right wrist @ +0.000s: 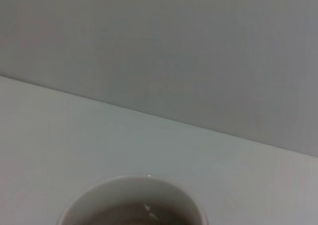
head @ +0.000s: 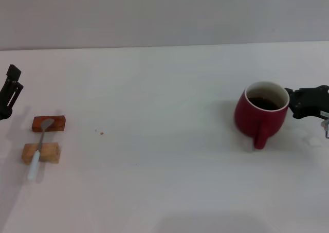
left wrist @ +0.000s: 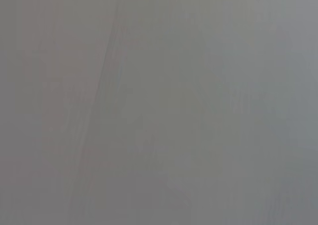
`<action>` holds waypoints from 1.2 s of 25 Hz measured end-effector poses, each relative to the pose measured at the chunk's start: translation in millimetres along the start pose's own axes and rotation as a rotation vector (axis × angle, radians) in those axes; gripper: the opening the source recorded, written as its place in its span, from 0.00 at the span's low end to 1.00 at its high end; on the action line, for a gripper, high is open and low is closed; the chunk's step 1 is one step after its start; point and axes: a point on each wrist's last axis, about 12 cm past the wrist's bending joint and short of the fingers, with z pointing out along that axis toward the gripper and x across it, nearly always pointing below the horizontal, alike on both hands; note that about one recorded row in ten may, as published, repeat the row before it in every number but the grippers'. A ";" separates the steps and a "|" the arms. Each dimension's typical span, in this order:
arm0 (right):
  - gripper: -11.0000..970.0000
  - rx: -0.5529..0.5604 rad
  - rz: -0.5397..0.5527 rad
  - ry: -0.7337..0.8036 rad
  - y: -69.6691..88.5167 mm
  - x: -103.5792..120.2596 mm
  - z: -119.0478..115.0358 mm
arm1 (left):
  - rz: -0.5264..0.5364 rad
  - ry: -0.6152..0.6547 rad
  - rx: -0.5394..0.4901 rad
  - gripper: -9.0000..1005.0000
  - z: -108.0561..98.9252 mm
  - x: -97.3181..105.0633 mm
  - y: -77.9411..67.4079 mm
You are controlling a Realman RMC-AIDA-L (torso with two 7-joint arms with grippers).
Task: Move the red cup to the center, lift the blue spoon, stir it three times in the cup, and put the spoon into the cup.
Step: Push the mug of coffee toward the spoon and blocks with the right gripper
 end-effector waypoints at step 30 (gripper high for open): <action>0.02 -0.231 -0.107 -0.004 61.0 -19.7 41.2 | -0.012 -0.001 0.005 0.82 0.9 0.0 -0.7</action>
